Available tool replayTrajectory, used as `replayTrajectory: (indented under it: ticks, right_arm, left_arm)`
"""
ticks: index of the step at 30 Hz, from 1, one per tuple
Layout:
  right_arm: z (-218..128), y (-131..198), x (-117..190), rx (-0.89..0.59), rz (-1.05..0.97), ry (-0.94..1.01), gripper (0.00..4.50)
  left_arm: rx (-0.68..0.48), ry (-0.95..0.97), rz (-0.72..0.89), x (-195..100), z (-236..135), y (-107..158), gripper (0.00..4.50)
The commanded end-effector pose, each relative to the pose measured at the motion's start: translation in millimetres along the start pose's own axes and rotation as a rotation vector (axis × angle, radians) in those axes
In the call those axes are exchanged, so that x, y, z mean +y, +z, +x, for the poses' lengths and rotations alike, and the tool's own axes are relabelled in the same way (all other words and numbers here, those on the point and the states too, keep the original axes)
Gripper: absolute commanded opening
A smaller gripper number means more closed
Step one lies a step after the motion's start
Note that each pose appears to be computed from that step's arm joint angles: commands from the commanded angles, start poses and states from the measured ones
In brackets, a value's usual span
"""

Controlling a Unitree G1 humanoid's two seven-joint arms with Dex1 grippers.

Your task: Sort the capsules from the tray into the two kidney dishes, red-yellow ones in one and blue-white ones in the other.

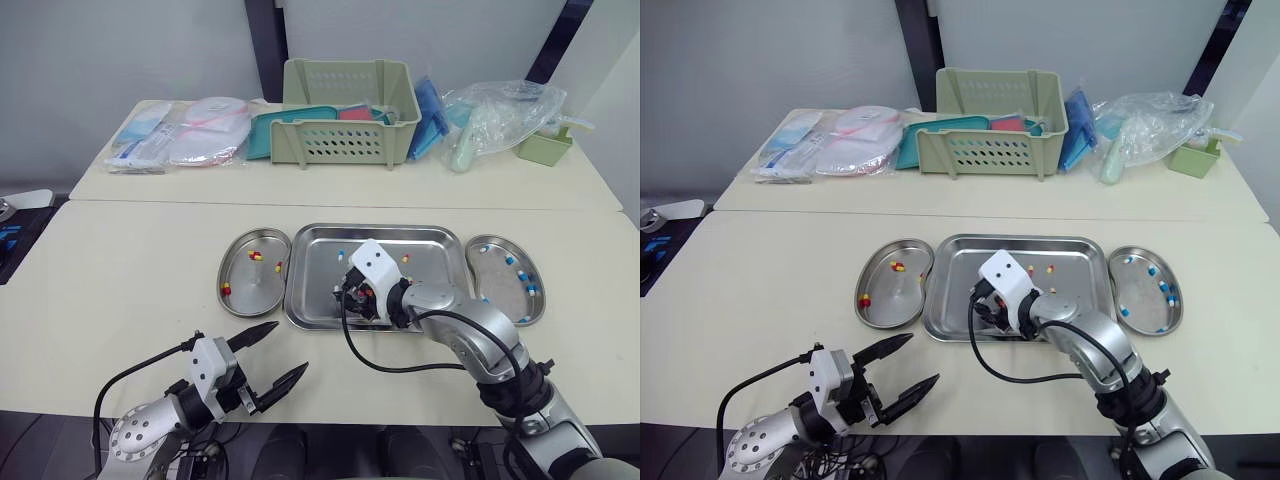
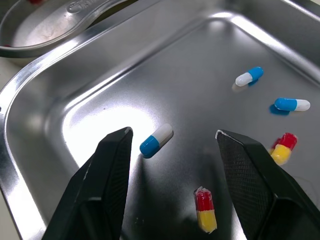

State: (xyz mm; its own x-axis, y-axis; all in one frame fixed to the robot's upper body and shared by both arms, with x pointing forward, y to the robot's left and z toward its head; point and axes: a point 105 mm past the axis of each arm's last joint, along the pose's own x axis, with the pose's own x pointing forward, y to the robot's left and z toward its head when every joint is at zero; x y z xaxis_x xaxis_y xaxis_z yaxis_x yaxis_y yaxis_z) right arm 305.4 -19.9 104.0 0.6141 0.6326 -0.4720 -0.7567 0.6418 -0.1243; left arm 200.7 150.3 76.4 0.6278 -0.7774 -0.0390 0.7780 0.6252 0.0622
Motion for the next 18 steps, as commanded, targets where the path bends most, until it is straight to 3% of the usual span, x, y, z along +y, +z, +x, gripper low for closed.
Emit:
replayTrajectory:
  ticks: [1,18]
  right_arm:
    - [3,13,3,-0.049,-0.026,0.002,2.89]
    - [17,1,8,0.001,-0.078,0.036,2.89]
  left_arm:
    - [-0.02,-0.016,0.039,-3,1,10,4.5]
    - [-0.02,-0.008,0.041,-3,3,11,4.5]
